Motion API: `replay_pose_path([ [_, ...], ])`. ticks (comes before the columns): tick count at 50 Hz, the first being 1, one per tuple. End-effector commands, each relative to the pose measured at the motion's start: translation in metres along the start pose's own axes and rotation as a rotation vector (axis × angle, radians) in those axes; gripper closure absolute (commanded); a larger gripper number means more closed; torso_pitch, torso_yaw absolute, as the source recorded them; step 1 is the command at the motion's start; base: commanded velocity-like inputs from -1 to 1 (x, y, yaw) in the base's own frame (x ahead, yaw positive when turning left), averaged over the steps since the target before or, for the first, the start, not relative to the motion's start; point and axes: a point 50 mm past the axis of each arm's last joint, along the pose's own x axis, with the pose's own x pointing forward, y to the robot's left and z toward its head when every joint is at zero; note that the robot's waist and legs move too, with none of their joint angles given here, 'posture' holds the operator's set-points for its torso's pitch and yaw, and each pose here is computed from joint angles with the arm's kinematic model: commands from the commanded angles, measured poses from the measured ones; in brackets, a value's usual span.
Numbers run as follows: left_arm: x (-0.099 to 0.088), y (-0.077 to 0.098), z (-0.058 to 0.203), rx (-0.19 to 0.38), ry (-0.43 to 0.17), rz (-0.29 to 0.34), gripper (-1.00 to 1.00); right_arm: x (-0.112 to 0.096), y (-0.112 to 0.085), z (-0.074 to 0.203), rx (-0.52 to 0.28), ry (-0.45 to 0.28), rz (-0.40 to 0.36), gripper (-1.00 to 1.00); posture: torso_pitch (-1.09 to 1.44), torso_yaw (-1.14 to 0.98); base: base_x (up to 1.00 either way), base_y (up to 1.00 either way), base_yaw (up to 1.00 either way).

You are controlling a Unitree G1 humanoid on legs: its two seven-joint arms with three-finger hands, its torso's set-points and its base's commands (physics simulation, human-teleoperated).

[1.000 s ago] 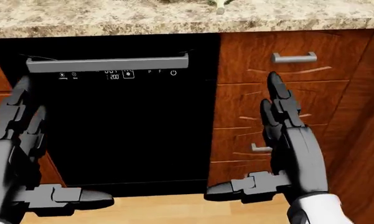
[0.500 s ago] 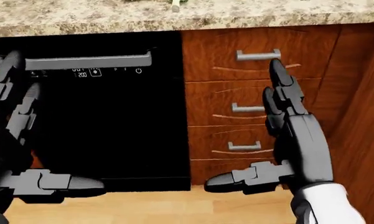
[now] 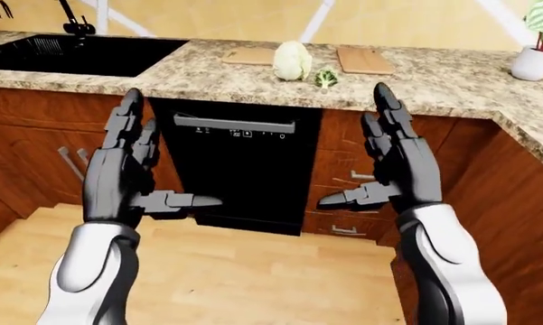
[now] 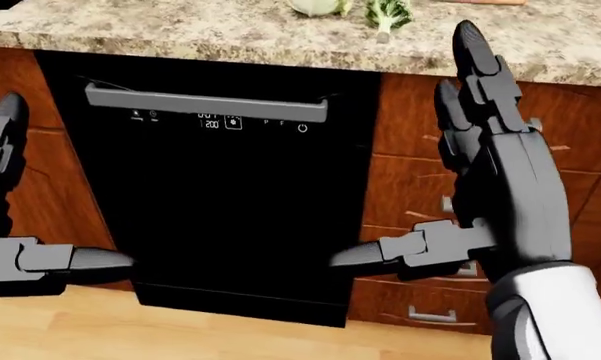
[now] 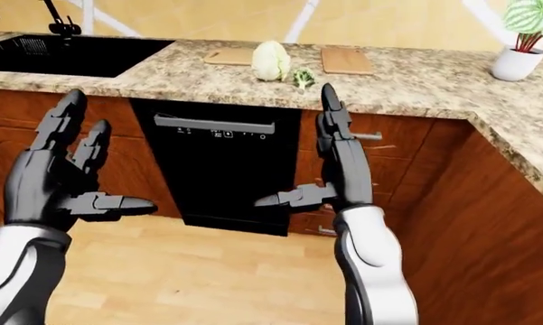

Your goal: Place the broccoli and the cabbage on separate cutting boards.

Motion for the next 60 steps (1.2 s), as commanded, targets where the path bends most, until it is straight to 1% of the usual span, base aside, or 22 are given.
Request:
replay_pose_path([
  [1, -0.001, -0.004, 0.012, 0.004, -0.065, -0.019, -1.00, -0.001, -0.004, 0.012, -0.004, -0.056, -0.021, -1.00, 0.00, 0.00, 0.43, -0.01, 0.00],
  [4, -0.001, -0.004, 0.012, -0.001, -0.067, -0.019, -1.00, -0.004, -0.007, 0.015, -0.001, -0.067, -0.022, -1.00, 0.00, 0.00, 0.44, 0.00, 0.00],
  [7, -0.001, -0.006, 0.015, 0.000, -0.072, -0.023, -1.00, -0.008, -0.009, 0.018, 0.025, -0.083, -0.016, -1.00, 0.00, 0.00, 0.17, -0.26, 0.00],
  [10, -0.002, -0.006, 0.017, 0.002, -0.076, -0.026, -1.00, -0.009, -0.010, 0.018, 0.032, -0.085, -0.016, -1.00, 0.00, 0.00, 0.00, 0.00, -0.88],
  [13, -0.002, -0.006, 0.018, 0.005, -0.082, -0.023, -1.00, -0.008, -0.011, 0.019, 0.026, -0.087, -0.030, -1.00, 0.00, 0.00, 0.00, 0.00, -0.89],
  [21, -0.003, -0.004, 0.024, 0.005, -0.091, -0.022, -1.00, -0.005, -0.012, 0.021, 0.001, -0.089, -0.050, -1.00, 0.00, 0.00, 0.06, -0.12, 0.00],
  [27, -0.003, -0.006, 0.024, 0.006, -0.092, -0.027, -1.00, -0.009, -0.016, 0.022, 0.014, -0.094, -0.058, -1.00, 0.00, 0.00, 0.51, -0.13, 0.00],
  [36, -0.003, -0.006, 0.024, 0.007, -0.091, -0.027, -1.00, -0.011, -0.018, 0.024, 0.016, -0.098, -0.064, -1.00, 0.00, 0.00, 0.54, -0.22, 0.00],
  [38, -0.003, -0.006, 0.024, 0.007, -0.091, -0.027, -1.00, -0.012, -0.018, 0.024, 0.031, -0.097, -0.056, -1.00, 0.00, 0.00, 0.45, -0.53, 0.00],
  [46, -0.002, -0.007, 0.026, 0.006, -0.096, -0.031, -1.00, -0.014, -0.016, 0.023, 0.035, -0.095, -0.049, -1.00, 0.00, 0.00, 0.06, 0.00, -0.97],
  [50, -0.003, -0.006, 0.031, 0.009, -0.104, -0.030, -1.00, -0.014, -0.017, 0.023, 0.018, -0.100, -0.057, -1.00, 0.00, 0.00, 0.01, -0.10, 0.00],
  [60, -0.002, -0.006, 0.038, 0.016, -0.114, -0.035, -1.00, -0.015, -0.018, 0.025, 0.024, -0.098, -0.061, -1.00, 0.00, 0.00, 0.11, -0.01, 0.00],
])
